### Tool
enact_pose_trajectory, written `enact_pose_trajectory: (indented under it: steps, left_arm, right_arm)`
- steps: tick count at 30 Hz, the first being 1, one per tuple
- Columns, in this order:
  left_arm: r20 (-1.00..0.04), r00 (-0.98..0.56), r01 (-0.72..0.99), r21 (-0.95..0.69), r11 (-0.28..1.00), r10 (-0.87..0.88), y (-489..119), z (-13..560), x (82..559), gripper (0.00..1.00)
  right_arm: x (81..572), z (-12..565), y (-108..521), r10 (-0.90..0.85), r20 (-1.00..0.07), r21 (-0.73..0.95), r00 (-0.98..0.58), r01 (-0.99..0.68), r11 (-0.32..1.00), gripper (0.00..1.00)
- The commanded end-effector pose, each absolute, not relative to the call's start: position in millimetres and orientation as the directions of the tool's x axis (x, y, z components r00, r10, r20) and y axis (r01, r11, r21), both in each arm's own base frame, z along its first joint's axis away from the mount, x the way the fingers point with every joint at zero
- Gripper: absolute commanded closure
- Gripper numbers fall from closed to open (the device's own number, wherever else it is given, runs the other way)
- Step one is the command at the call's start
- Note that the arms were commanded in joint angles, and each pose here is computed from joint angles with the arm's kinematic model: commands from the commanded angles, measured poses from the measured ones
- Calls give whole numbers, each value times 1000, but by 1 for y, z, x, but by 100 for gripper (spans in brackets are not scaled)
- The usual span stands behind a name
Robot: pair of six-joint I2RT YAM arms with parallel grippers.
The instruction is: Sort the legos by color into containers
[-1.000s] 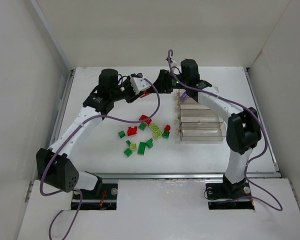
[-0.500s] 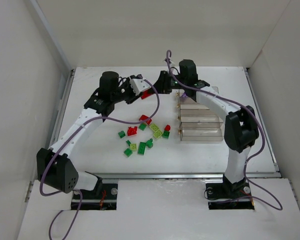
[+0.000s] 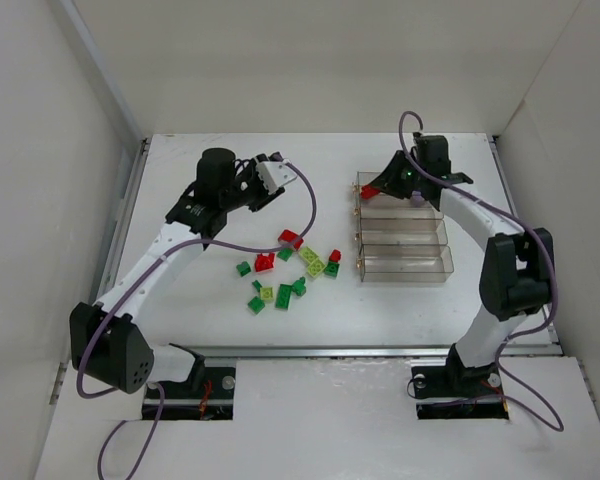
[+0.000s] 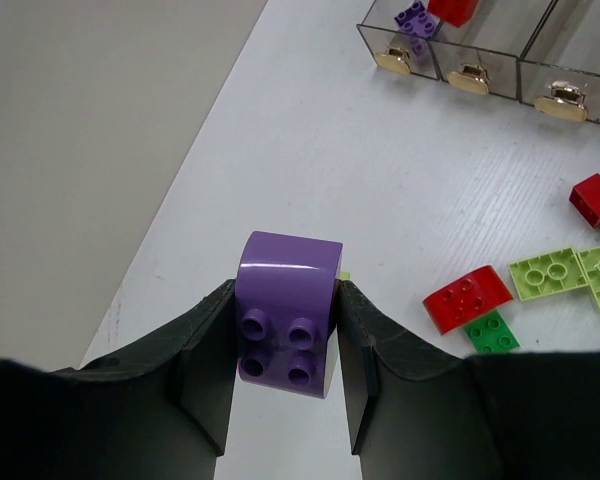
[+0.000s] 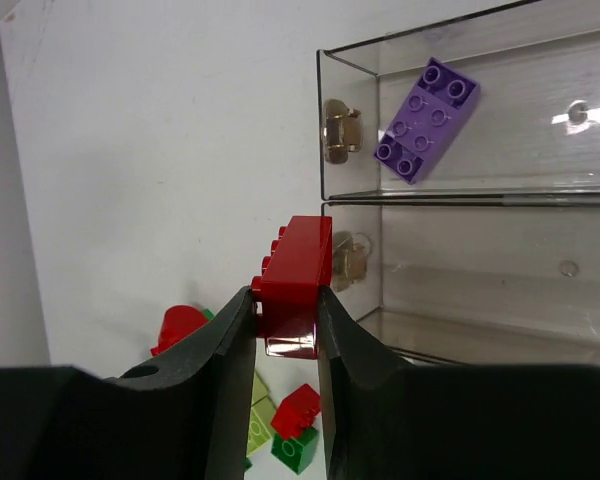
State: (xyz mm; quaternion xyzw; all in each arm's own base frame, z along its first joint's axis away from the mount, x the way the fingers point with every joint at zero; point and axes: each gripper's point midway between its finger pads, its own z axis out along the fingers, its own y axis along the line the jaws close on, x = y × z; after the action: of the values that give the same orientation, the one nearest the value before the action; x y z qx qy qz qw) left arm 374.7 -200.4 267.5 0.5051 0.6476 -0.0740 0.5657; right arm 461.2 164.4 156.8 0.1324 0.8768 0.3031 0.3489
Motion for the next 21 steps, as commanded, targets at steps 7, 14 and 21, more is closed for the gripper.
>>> enact_pose_trajectory:
  steps: [7,14,21]
  left_arm:
    - [-830,190,721,480,500,524,-205,287,370,100]
    - [-854,206,751,451,482,478,-214,296,364,100]
    - [-879,253,804,423,418,404,-230,311,347,100]
  right_arm:
    - [449,151,134,416,-569,493,-709,110,863,100]
    - [450,147,128,359,-577,435,-733,95,895,37]
    - [450,225,158,224,-747,466,-625,-254,847,0]
